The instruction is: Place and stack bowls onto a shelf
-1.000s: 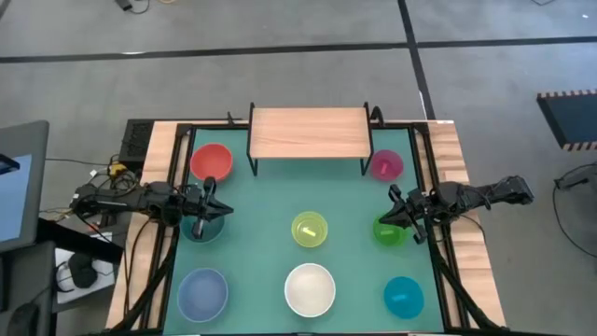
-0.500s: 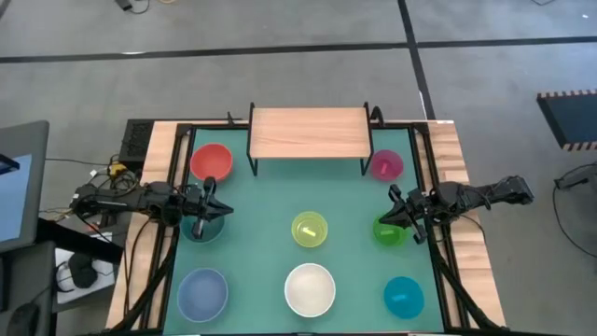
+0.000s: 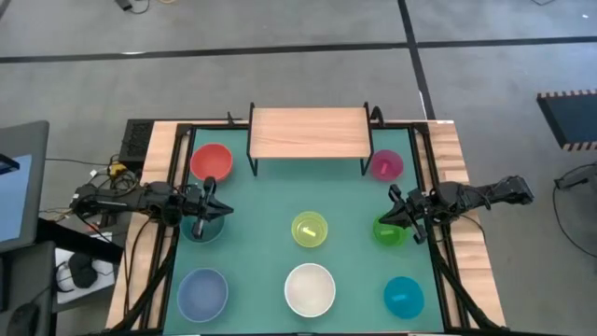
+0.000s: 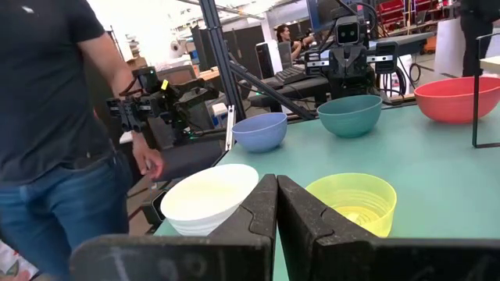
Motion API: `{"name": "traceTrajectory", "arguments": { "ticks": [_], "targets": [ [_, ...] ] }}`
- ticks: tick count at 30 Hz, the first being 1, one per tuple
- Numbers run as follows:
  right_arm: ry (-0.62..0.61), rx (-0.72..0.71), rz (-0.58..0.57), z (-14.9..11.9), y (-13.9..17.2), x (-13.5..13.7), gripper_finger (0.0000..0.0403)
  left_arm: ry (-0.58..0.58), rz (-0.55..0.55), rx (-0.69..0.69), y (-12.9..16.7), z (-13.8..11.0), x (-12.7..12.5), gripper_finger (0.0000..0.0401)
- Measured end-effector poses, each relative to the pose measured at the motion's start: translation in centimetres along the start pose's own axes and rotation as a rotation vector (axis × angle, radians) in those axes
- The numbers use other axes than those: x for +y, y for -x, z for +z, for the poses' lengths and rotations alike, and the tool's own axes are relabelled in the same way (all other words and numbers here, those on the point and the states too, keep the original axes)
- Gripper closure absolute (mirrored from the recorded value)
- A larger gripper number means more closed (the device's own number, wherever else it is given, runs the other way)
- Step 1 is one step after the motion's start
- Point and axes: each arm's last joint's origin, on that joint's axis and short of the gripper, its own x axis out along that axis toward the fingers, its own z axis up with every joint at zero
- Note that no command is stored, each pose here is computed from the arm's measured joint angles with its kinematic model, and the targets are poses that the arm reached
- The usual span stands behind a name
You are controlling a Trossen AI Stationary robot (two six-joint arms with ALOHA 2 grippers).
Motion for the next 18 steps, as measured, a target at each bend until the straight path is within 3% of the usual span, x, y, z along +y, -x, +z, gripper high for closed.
{"name": "traceTrajectory", "arguments": {
  "ticks": [18],
  "targets": [
    [0.025, -0.005, 0.000, 0.05, 0.00, 0.01, 0.0364, -0.038, 0.018, -0.006, 0.00, 0.05, 0.05, 0.0401]
  ]
}}
